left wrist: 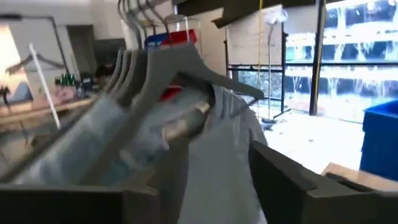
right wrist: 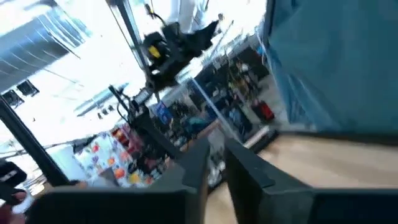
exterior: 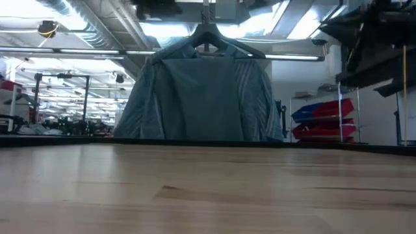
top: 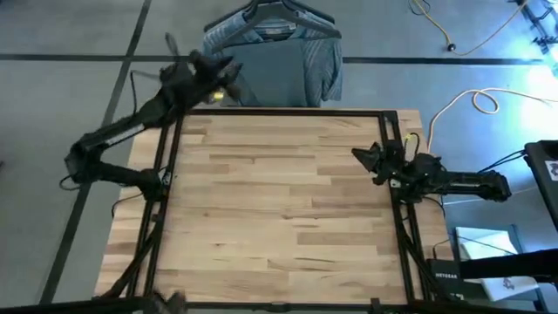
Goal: Unhang clothes
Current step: Remove the jeans from the hanger
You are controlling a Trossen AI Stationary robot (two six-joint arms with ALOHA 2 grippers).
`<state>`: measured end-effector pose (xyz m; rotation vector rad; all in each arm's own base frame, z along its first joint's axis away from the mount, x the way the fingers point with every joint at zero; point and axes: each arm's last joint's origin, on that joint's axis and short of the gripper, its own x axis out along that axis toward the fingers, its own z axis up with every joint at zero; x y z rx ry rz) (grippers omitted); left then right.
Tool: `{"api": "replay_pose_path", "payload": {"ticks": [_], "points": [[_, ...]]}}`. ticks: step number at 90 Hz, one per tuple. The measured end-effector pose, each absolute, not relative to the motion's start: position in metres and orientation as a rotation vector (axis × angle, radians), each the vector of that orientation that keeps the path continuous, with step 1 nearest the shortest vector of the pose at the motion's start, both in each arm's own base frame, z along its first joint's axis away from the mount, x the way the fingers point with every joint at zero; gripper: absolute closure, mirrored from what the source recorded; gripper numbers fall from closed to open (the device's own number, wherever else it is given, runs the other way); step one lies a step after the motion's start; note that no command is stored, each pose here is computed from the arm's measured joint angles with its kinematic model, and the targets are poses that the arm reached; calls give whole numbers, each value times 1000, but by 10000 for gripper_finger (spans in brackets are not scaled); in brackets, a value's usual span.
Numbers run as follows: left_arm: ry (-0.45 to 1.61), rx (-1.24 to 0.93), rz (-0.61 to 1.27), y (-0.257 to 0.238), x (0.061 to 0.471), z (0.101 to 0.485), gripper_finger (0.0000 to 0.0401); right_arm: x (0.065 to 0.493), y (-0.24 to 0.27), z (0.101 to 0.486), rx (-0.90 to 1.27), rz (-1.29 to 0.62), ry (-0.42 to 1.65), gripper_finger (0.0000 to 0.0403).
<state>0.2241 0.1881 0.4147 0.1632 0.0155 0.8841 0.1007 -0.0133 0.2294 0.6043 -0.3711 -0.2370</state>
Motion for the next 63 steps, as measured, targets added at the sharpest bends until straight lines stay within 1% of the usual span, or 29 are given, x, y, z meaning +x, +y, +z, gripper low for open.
{"api": "replay_pose_path", "payload": {"ticks": [10,16,23,30,34,42,63], "points": [[32,142,915,223,234,417,170,98,-15,240,577,-300,-407,278],[26,168,936,236,239,423,144,96,-16,247,585,-341,-448,240],[44,226,948,252,246,425,127,91,-17,259,575,-383,-500,203],[120,229,961,270,252,415,121,87,-18,271,543,-409,-532,177],[153,211,966,280,254,410,121,85,-18,277,520,-414,-539,166],[154,151,969,293,252,410,124,82,-18,285,480,-437,-546,155],[152,219,1007,304,249,412,126,81,-18,288,470,-457,-544,152]]}}
